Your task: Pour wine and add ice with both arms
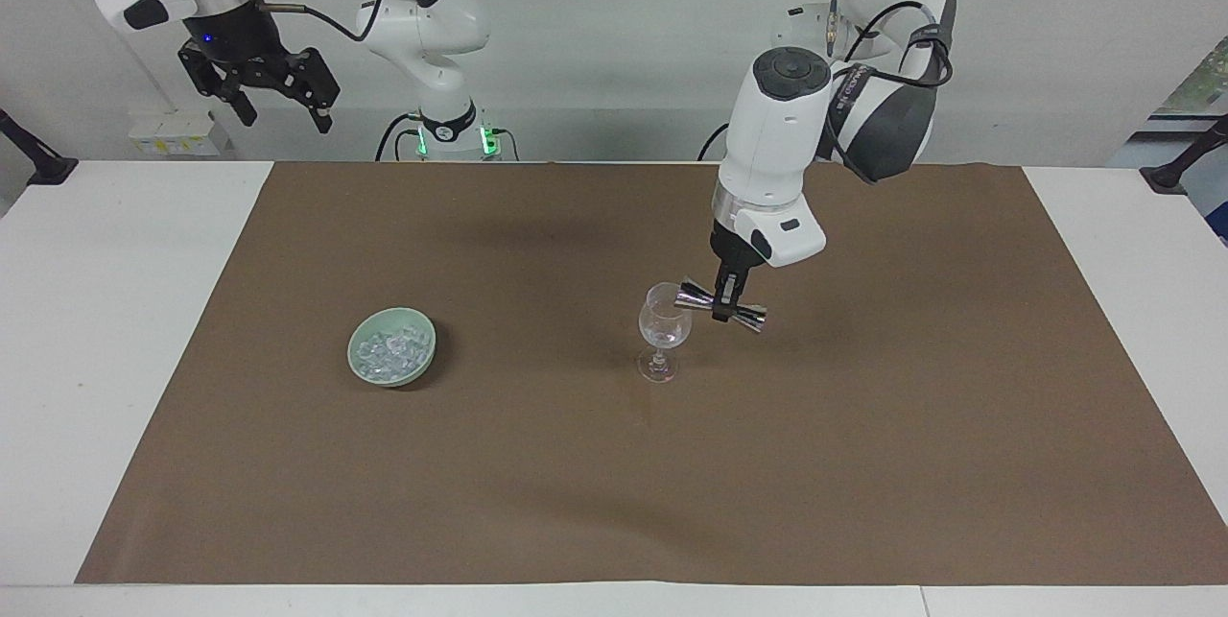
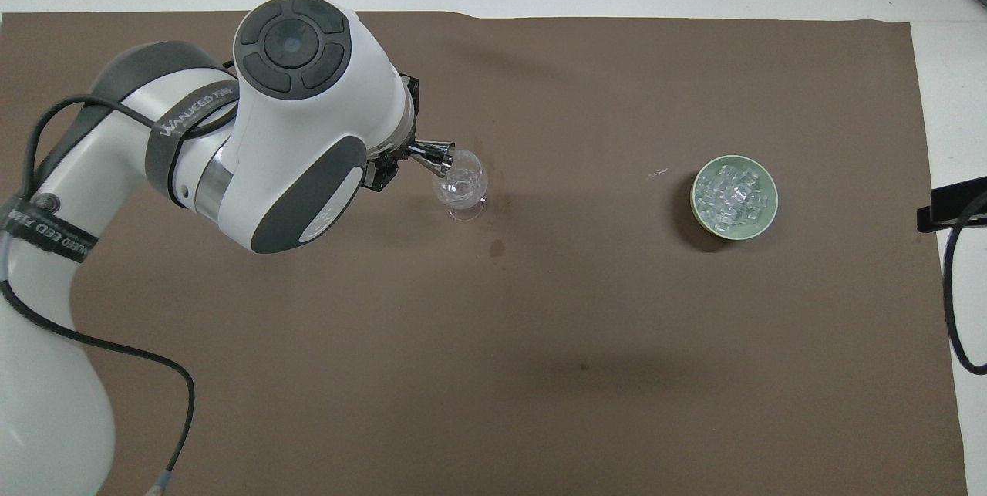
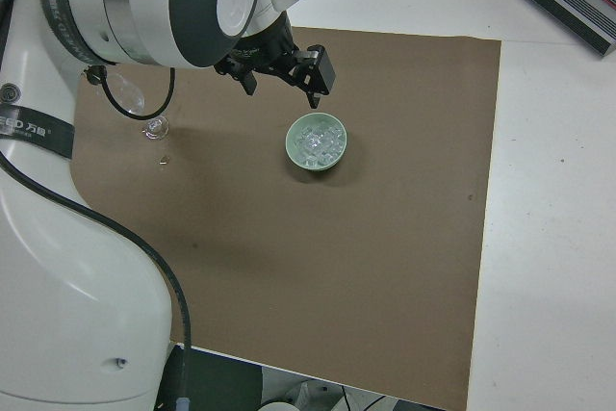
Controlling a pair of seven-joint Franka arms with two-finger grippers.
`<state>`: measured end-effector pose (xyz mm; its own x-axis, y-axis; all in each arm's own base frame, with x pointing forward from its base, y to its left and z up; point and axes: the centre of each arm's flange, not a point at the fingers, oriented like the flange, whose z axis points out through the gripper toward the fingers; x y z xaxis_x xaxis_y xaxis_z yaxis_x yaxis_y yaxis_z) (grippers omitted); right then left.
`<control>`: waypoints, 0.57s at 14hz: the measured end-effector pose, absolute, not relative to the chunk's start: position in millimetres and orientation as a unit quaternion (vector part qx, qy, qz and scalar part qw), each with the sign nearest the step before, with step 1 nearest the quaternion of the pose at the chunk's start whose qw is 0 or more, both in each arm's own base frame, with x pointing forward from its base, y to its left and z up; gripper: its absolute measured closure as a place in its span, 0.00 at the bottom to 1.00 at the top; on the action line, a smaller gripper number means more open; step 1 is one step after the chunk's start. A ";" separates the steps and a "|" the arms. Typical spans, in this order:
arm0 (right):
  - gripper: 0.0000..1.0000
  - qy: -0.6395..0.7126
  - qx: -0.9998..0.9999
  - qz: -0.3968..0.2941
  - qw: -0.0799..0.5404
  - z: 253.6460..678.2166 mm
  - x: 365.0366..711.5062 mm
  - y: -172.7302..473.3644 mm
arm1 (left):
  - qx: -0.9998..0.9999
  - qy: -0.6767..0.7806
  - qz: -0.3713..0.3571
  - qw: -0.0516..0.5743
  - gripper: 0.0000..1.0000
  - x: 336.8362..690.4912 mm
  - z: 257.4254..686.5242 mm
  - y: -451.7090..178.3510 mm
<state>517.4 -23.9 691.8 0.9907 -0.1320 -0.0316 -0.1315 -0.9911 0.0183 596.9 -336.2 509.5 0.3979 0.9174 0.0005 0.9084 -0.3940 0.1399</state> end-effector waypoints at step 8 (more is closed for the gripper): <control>0.00 -0.066 0.998 -0.016 0.008 691.8 517.4 -23.9 | 0.836 0.545 0.038 0.058 0.78 595.2 508.3 -339.8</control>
